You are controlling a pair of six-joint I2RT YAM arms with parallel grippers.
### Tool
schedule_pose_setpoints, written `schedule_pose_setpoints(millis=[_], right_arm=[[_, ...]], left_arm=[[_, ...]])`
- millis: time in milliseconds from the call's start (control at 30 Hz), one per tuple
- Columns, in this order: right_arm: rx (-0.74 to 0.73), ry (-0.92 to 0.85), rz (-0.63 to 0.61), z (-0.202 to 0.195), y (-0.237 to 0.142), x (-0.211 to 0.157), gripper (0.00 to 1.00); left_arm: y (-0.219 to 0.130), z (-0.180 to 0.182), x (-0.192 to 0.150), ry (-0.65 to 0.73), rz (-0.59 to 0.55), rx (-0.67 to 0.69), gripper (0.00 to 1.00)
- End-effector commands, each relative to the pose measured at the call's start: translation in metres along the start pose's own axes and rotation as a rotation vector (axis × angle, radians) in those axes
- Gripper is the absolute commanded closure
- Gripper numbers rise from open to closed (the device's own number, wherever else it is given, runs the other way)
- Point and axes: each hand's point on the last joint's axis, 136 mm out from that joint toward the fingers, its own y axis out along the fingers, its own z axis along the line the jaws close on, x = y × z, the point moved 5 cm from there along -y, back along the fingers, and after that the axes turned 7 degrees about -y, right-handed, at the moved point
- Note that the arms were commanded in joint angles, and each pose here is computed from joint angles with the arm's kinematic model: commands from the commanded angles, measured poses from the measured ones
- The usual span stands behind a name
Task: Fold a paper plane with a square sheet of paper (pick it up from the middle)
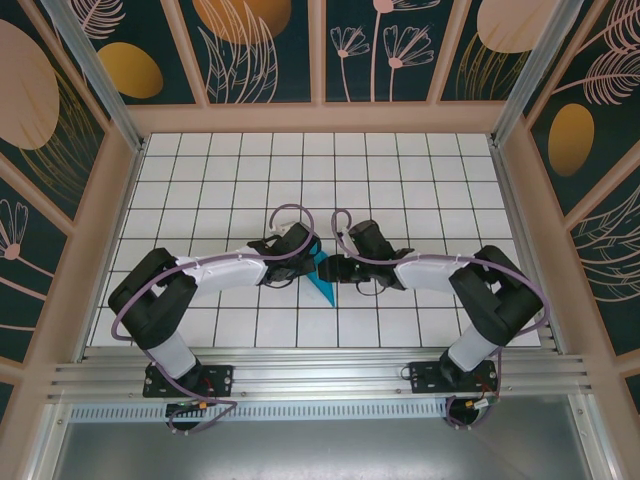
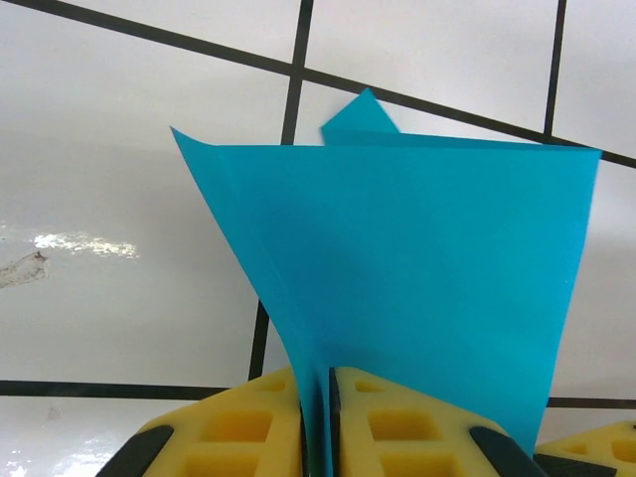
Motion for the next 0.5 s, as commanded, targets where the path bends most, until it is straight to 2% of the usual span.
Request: schedule_pose_setpoints(millis=[0,267,467], right_arm=[[0.023,-0.041,0.009,0.01,0.003,0.005,0.51],[-0.011,-0.046,0.034,0.008,0.008,-0.001,0.6],[-0.039,-0.045,0.057,0.004,0.016,-0.003,0.61]], left_arm=[[0.004,-0.001,-0.001,0.016,0.006,-0.006,0.83],[0.005,0.0,-0.002,0.016,0.009,-0.002,0.83],[0.005,-0.001,-0.002,0.014,0.007,-0.006,0.83]])
